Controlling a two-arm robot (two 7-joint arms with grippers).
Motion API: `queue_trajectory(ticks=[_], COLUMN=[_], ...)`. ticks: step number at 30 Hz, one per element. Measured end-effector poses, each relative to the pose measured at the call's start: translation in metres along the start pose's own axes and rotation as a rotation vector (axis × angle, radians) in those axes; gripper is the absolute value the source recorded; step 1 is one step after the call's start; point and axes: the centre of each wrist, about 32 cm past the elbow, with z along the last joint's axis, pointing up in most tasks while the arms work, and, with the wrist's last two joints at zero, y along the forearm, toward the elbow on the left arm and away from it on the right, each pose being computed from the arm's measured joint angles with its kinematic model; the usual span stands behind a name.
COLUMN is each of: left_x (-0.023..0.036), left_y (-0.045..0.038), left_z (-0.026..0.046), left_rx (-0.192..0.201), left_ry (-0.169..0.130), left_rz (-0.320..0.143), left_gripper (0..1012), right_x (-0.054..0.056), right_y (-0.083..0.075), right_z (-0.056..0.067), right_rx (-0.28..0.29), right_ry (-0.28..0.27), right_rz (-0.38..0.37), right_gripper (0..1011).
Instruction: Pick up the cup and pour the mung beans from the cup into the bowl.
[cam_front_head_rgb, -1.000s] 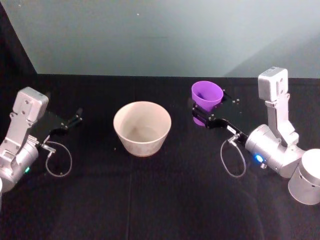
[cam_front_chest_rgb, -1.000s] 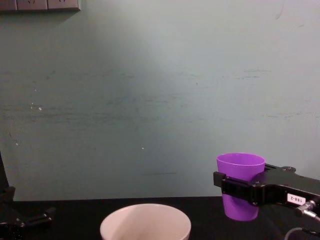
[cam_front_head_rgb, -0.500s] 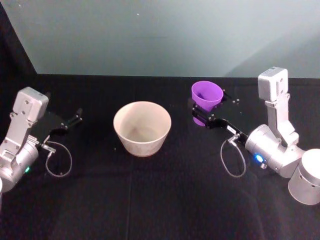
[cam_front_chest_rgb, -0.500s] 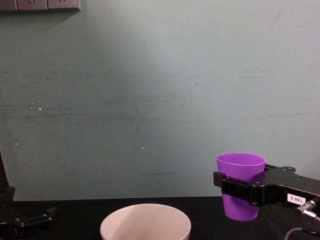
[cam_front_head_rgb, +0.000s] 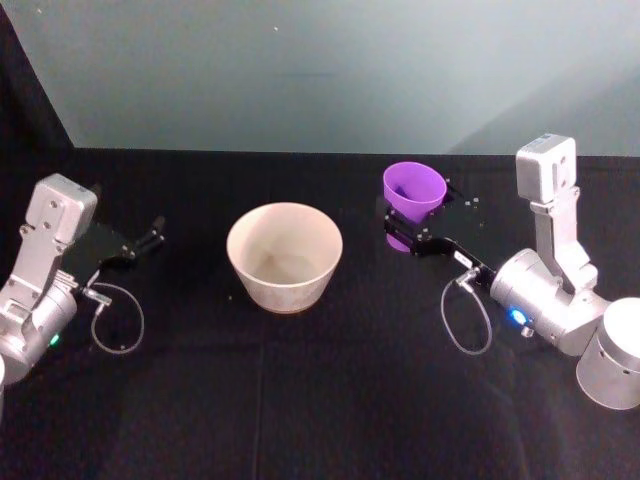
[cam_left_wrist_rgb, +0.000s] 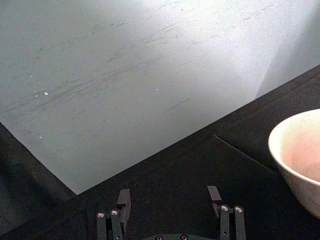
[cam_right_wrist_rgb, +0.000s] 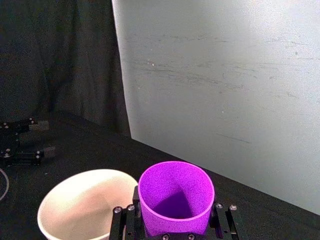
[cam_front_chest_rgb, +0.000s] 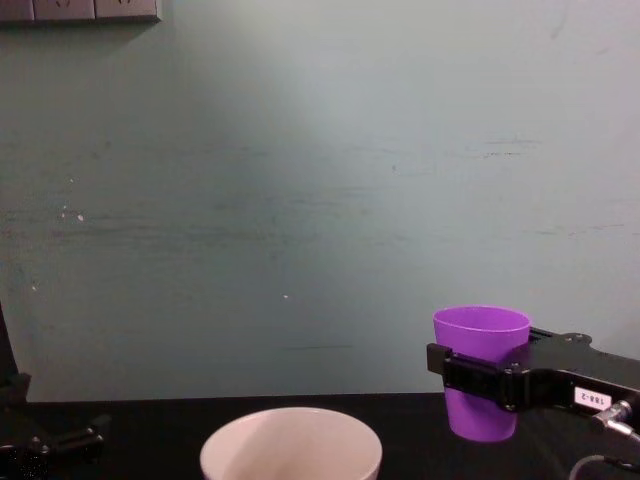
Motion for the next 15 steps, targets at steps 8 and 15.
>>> queue_trajectory(ticks=[8, 15], left_x=[0.0, 0.0], left_y=[0.0, 0.0], left_z=[0.0, 0.0], left_rx=[0.0, 0.0], left_ry=[0.0, 0.0], left_rz=[0.0, 0.0], left_gripper=[1000, 1000], right_x=[0.0, 0.0], right_y=[0.0, 0.0], right_z=[0.0, 0.0], right_rx=[0.0, 0.0], right_ry=[0.0, 0.0], right_rz=[0.0, 0.0], right_gripper=[720, 721])
